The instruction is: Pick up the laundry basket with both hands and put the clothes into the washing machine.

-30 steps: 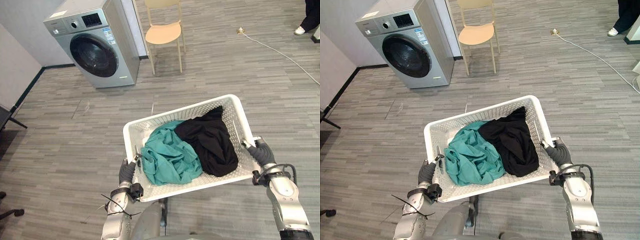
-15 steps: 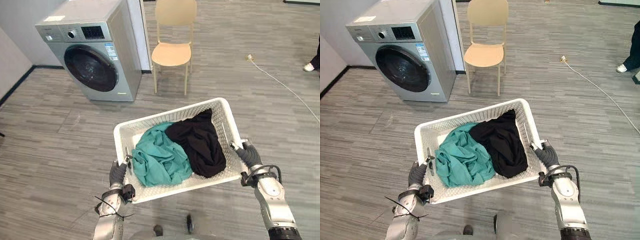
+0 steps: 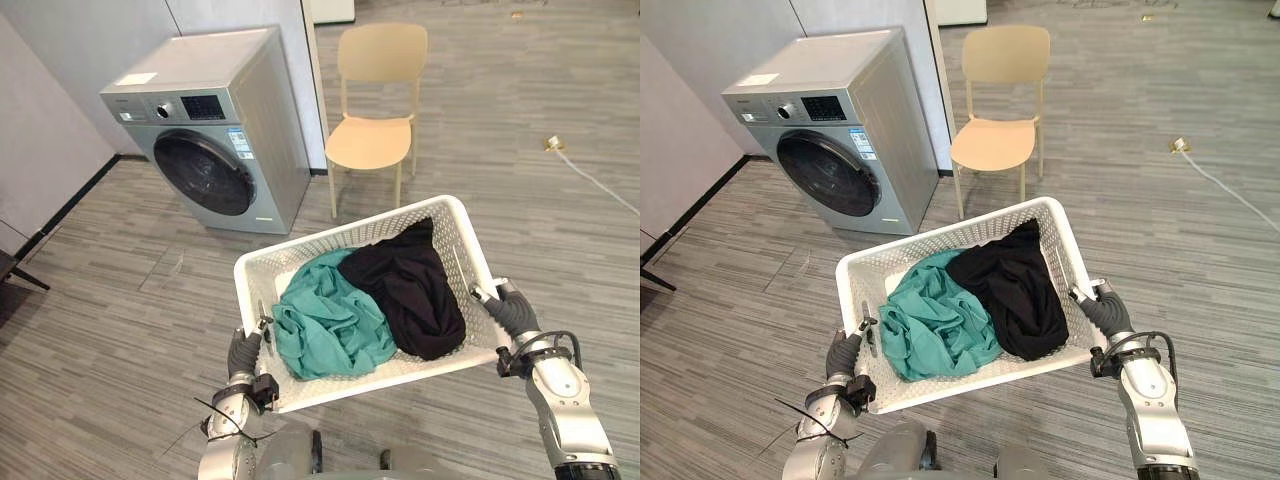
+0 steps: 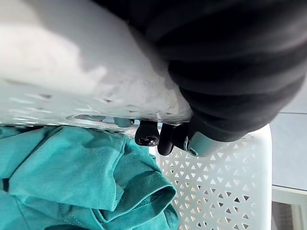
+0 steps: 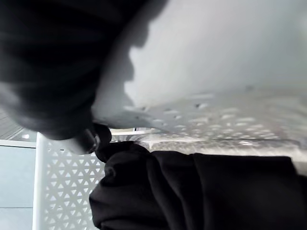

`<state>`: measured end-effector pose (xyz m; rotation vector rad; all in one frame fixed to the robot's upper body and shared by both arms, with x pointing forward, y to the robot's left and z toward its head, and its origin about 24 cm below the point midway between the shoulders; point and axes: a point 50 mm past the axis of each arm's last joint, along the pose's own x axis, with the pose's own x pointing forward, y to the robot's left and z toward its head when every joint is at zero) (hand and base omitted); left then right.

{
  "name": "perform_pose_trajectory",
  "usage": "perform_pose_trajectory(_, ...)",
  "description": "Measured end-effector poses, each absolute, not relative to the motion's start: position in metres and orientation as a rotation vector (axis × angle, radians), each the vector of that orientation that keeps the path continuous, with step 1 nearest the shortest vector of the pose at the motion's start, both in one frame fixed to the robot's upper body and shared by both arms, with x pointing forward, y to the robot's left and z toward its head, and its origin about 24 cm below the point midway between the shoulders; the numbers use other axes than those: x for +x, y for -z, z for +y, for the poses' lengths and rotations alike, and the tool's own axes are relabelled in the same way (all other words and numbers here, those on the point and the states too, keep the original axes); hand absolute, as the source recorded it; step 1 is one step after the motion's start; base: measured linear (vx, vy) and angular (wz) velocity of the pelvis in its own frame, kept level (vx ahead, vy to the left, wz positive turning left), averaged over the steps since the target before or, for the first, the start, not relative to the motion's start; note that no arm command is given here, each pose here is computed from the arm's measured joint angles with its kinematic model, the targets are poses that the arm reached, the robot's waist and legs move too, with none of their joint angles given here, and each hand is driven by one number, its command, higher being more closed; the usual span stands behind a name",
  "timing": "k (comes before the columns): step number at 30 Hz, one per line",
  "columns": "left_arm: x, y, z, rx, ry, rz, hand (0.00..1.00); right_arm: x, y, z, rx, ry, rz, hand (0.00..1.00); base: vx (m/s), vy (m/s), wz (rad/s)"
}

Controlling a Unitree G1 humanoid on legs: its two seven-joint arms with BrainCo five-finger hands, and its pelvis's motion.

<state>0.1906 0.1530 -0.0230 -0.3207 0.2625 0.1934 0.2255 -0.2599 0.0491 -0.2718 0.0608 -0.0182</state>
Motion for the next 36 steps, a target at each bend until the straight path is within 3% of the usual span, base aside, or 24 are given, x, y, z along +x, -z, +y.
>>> perform_pose_trajectory(7, 0.197, 0.018, 0.149, -0.315, -0.162, 0.240, 1.00, 0.225, -0.053, -0.264, -0.275, 0.050, 0.051, 1.00, 0.52, 0.264, -0.31)
perform_pose_trajectory(16, 0.199, 0.017, 0.168, -0.245, -0.197, 0.231, 1.00, 0.232, -0.041, -0.245, -0.214, 0.015, 0.060, 1.00, 0.34, 0.037, -0.20)
perform_pose_trajectory(23, 0.215, 0.017, 0.145, -0.264, -0.088, 0.244, 1.00, 0.211, -0.038, -0.269, -0.213, 0.135, 0.088, 1.00, 0.37, -0.139, 0.48)
perform_pose_trajectory(36, 0.204, 0.023, 0.139, -0.309, -0.090, 0.271, 1.00, 0.209, -0.046, -0.277, -0.272, 0.121, 0.089, 1.00, 0.35, 0.060, -0.16)
